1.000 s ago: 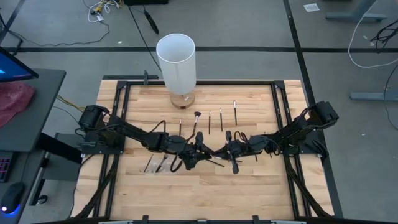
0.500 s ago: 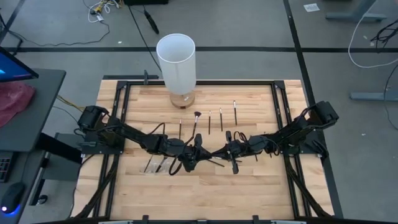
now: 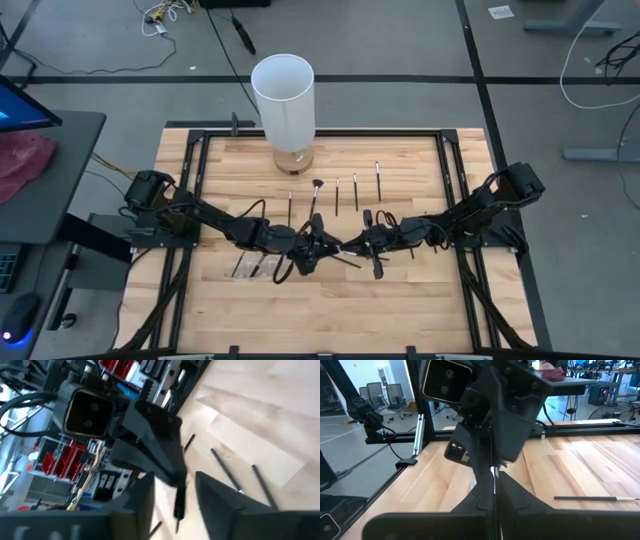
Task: Put items in baskets/containers
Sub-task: Put the brow brush in the transparent organizer
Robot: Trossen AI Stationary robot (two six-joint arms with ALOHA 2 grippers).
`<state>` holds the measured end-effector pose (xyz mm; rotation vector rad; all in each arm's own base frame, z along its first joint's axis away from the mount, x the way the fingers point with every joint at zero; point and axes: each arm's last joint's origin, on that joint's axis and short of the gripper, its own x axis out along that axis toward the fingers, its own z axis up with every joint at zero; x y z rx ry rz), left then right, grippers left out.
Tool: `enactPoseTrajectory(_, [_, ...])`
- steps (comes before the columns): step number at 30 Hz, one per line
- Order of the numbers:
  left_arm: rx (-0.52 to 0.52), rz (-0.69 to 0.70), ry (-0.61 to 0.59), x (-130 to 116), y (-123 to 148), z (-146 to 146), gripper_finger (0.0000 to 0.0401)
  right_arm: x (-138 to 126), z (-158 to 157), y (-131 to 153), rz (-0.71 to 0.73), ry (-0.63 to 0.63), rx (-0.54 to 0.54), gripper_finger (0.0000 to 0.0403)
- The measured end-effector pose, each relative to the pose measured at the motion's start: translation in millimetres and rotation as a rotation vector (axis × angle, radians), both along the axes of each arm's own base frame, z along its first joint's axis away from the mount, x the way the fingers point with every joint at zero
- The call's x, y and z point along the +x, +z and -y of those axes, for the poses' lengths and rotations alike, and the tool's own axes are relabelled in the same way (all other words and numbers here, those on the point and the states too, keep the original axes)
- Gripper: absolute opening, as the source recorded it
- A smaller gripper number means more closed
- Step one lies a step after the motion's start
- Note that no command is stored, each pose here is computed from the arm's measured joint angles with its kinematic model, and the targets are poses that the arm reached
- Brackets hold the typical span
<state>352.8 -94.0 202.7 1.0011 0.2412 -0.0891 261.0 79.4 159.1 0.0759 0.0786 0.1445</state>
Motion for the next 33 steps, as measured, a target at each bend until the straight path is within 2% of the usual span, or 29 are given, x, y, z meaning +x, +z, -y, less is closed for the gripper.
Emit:
enactPoseTrajectory(3, [0.041, -0.016, 0.016, -0.4, -1.5, -0.8, 0.0178, 0.0, 0.0, 0.0, 0.0, 0.0, 0.003, 0.0006])
enactPoseTrajectory(6, [0.061, -0.021, 0.013, -0.5, -1.9, -0.9, 0.0171, 0.0, 0.0, 0.0, 0.0, 0.0, 0.003, 0.0006])
enactPoseTrajectory(16, [0.064, -0.031, 0.001, -2.0, -2.7, 3.3, 0.004, 0.0, -0.2, -0.3, -0.003, 0.002, 0.002, 0.0006])
enactPoseTrajectory(19, [0.062, -0.039, -0.003, -2.7, -3.7, 4.7, 0.0013, -0.1, -0.4, -0.4, -0.003, 0.008, 0.002, 0.0006])
enactPoseTrajectory(26, [0.051, -0.037, -0.007, -3.3, -3.7, 6.4, 0.0026, 0.0, -0.1, 0.0, 0.0, 0.001, 0.003, 0.0004])
enactPoseTrajectory(33, [0.005, -0.049, -0.03, -3.6, -4.7, 7.8, 0.0008, -0.1, 0.3, -1.2, -0.011, -0.008, -0.002, 0.0005])
